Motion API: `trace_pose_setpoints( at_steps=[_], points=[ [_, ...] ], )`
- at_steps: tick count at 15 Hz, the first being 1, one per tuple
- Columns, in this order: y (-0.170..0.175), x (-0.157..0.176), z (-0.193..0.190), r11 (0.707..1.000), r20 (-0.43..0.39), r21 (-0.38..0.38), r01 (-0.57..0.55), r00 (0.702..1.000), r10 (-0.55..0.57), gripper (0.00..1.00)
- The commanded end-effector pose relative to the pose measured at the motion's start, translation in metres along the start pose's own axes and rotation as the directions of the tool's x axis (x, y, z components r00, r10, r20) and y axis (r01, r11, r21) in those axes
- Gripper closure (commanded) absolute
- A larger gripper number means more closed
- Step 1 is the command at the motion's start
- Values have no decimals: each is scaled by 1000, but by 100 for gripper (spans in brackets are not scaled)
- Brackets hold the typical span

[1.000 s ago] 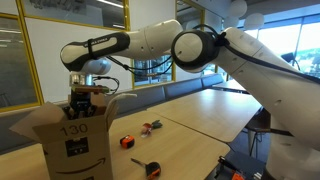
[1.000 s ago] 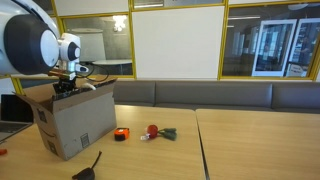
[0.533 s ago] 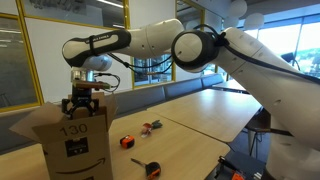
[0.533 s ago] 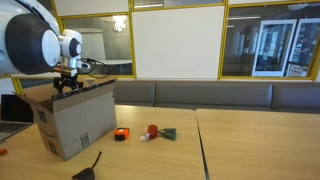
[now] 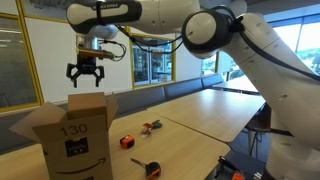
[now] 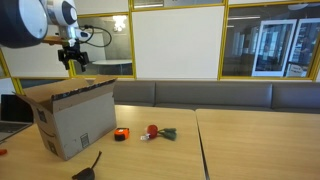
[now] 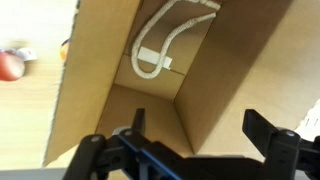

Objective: Pick the object on the table and put them in the carton box

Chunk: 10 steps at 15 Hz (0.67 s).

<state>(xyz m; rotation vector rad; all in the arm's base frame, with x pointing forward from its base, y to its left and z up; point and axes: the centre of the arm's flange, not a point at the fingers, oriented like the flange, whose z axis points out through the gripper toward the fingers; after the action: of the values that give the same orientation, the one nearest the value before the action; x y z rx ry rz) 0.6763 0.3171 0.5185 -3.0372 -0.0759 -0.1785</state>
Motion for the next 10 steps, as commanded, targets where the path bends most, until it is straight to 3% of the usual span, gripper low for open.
trace_pose_setpoints(
  at_steps=[1,6,10],
  points=[
    [20,-31,-93,991,-153,-88,-102,984,88,0],
    [73,-82,-195,962,-317,-127,-240,929,190,0],
    [131,-118,-208,938,-329,-160,-309,912,244,0]
  ],
)
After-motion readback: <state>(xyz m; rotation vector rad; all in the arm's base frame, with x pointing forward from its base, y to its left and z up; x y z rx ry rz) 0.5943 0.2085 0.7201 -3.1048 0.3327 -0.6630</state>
